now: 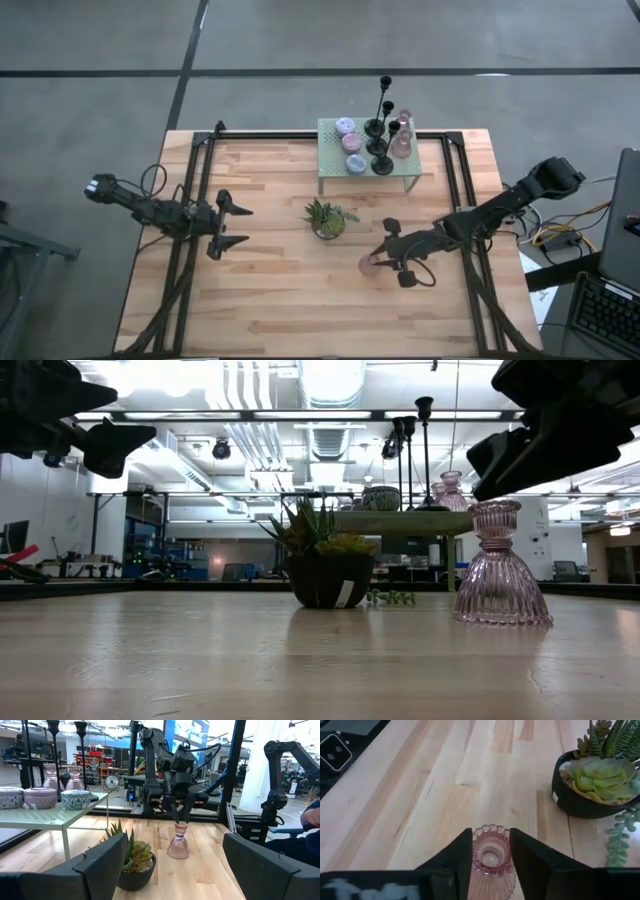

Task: Pick & Place candle stick holders
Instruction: Put the glass candle holder on the shelf

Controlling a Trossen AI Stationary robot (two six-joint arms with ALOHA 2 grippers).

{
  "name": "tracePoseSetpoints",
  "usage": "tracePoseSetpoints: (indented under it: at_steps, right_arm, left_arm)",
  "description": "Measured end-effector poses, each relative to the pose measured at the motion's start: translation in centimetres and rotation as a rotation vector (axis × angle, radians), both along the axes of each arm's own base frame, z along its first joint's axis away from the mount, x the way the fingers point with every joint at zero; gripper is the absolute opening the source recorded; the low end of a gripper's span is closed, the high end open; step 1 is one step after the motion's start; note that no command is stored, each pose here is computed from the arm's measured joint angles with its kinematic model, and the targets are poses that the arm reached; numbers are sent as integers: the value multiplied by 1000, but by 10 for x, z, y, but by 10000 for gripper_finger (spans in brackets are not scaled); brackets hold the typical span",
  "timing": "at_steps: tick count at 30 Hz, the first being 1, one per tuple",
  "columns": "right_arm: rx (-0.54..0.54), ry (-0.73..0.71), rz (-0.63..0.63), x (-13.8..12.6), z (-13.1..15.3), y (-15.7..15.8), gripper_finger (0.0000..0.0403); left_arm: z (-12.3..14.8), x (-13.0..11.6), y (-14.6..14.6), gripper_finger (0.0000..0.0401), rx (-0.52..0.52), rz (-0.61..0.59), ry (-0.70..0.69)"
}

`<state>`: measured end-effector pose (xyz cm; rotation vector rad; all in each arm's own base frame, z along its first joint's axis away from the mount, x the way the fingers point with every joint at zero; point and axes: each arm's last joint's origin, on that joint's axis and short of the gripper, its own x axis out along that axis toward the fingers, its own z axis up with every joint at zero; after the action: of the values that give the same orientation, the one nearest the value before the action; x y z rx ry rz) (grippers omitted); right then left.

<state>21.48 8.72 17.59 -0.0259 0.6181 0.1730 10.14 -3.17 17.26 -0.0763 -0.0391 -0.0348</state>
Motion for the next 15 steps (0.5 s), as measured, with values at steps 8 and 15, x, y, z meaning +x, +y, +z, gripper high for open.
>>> tracePoseSetpoints:
  at_steps: [8, 15]
  right_arm:
    - [14, 0, -6, -1, 1, 0, 139]
    - [19, 3, -11, 0, 0, 0, 239]
  left_arm:
    - [0, 0, 0, 335, 0, 0, 0]
    - [0, 0, 0, 335, 0, 0, -1]
